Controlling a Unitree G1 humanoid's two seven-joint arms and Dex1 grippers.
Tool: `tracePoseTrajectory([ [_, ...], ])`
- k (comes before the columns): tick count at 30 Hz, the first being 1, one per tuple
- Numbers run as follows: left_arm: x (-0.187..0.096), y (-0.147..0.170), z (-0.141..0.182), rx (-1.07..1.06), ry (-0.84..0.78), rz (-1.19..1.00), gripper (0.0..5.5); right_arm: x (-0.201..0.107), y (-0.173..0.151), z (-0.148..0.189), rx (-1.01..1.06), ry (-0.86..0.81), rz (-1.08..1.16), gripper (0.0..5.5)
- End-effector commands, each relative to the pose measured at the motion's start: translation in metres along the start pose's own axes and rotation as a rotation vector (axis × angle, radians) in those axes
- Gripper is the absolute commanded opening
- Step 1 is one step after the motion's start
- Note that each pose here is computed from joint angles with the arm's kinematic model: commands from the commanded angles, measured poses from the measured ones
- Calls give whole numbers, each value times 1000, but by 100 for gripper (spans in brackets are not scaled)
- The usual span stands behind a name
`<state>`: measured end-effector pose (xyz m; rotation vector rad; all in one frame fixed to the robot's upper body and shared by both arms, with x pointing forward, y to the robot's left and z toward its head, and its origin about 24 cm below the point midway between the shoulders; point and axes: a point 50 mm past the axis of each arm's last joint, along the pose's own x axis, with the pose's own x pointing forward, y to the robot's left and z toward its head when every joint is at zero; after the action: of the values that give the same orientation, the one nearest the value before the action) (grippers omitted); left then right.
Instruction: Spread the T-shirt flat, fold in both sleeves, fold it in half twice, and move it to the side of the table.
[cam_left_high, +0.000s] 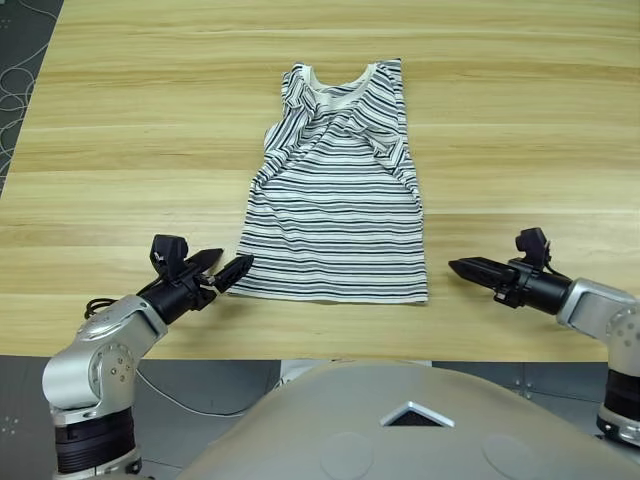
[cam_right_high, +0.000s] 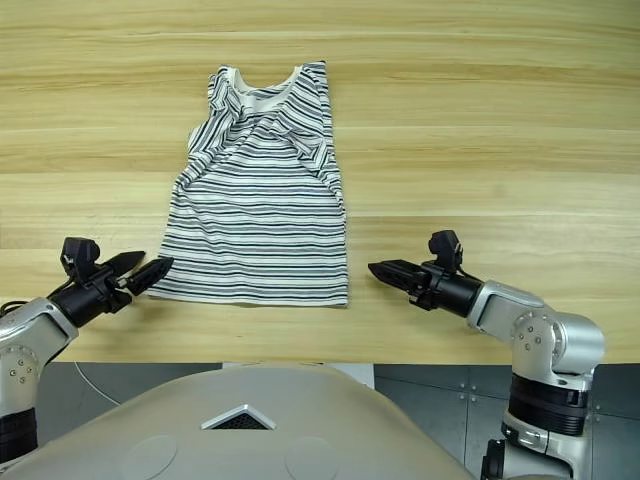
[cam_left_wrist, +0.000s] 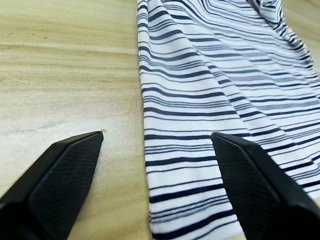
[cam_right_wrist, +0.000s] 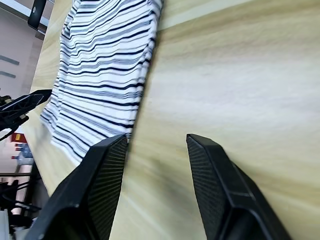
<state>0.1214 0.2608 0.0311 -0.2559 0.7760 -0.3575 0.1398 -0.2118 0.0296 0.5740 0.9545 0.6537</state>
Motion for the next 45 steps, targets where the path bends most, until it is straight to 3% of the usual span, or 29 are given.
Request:
tracePoseTrajectory([
  [1,-6,1,-32,-47,171,41,402,7,12,-27,84,119,15,220],
  [4,-5,-6,-36,-40,198,10,402,12,25,-37,82,160,41,220],
  [9,-5,-14,-44,-44,231,-20,402,21,17,-41,103,149,-68,220],
  [33,-22,-18,-64,-141,278,-12,30,38,23,-42,110,112,-61,220],
  [40,-14,-19,-61,-138,250,-24,10,42,22,-42,110,107,-68,91],
  [45,-10,-22,-60,-137,241,-36,10,42,20,-43,112,104,-80,32],
])
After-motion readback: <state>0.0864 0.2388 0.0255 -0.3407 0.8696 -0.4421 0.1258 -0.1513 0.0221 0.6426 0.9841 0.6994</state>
